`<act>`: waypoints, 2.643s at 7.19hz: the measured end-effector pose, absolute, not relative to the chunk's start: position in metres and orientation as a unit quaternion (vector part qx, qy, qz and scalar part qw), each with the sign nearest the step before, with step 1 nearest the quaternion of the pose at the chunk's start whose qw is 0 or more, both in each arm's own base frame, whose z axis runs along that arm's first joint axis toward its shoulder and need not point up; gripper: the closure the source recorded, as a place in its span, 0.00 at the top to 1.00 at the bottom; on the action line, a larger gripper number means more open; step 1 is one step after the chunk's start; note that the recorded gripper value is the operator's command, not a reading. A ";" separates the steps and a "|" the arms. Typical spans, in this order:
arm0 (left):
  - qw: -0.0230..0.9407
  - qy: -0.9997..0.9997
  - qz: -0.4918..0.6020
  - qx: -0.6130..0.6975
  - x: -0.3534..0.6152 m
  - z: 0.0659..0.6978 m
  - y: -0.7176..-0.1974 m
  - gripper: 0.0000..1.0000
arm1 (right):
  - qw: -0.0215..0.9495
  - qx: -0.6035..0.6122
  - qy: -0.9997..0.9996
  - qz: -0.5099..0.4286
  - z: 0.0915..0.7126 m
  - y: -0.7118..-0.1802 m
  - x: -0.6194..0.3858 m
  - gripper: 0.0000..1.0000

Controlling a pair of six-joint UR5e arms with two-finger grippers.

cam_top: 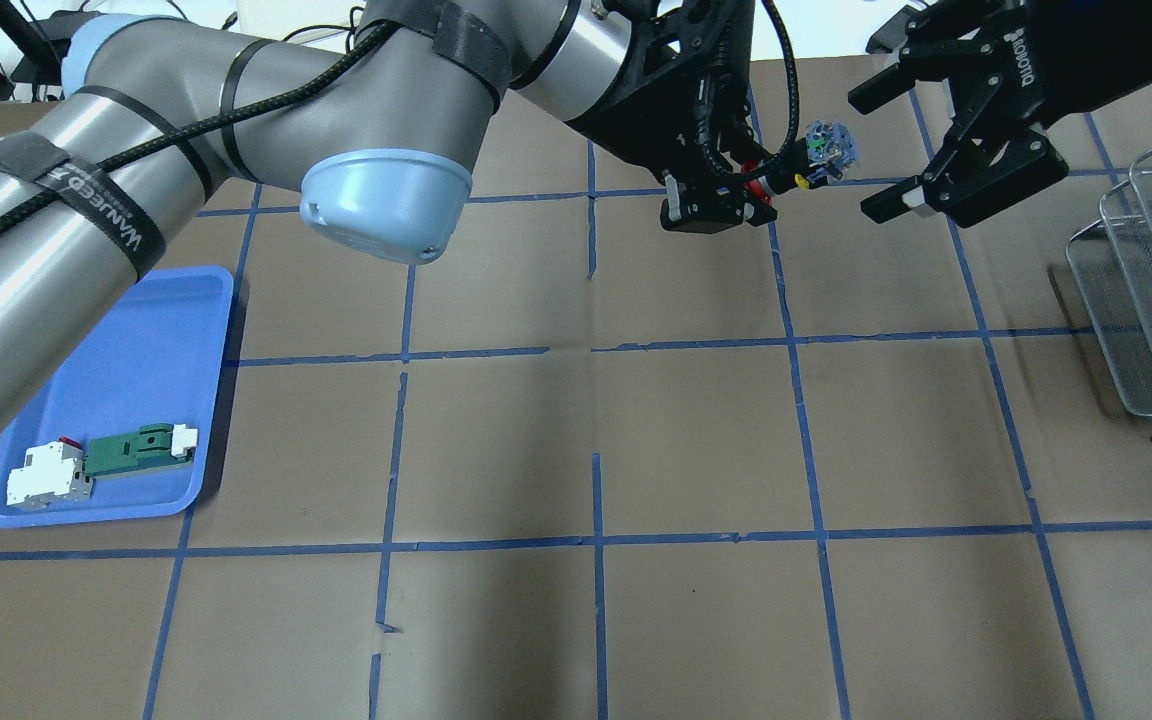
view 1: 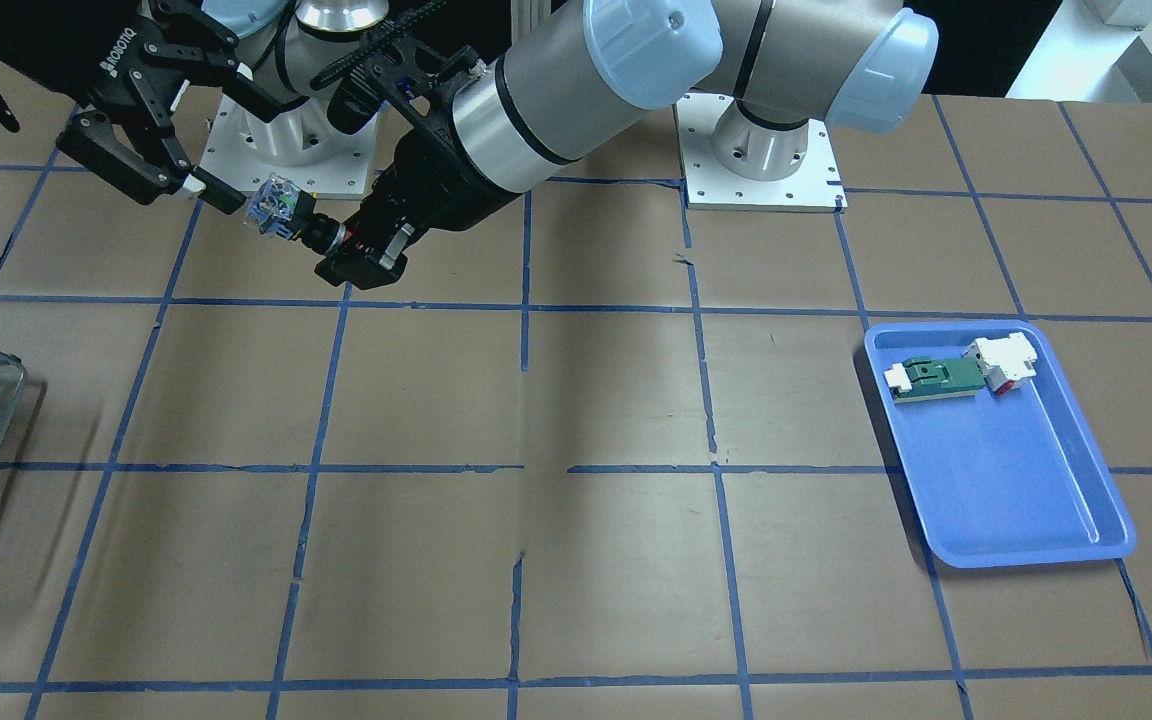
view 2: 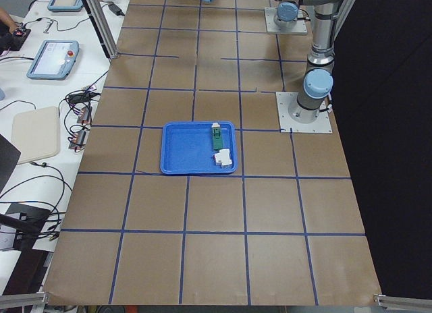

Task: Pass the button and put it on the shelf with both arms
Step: 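Close the right gripper on the button held by the left gripper, then open the left gripper and pull it back while the right gripper carries the button away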

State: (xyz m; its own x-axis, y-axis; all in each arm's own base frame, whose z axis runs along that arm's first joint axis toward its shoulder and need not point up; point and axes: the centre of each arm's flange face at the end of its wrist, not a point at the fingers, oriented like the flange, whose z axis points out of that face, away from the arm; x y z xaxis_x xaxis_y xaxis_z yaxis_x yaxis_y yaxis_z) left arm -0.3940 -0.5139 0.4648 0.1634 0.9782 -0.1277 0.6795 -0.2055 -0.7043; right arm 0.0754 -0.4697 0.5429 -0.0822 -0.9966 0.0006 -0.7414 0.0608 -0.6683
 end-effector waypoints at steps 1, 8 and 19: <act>0.255 -0.577 0.293 -0.719 -0.394 0.464 -0.513 0.00 | 0.242 -0.640 0.680 -0.264 0.541 -0.471 0.077 1.00; 0.262 -0.569 0.304 -0.718 -0.392 0.479 -0.500 0.00 | 0.231 -0.656 0.665 -0.272 0.541 -0.472 0.078 1.00; 0.248 -0.581 0.304 -0.713 -0.385 0.498 -0.489 1.00 | 0.208 -0.671 0.654 -0.281 0.550 -0.469 0.078 0.00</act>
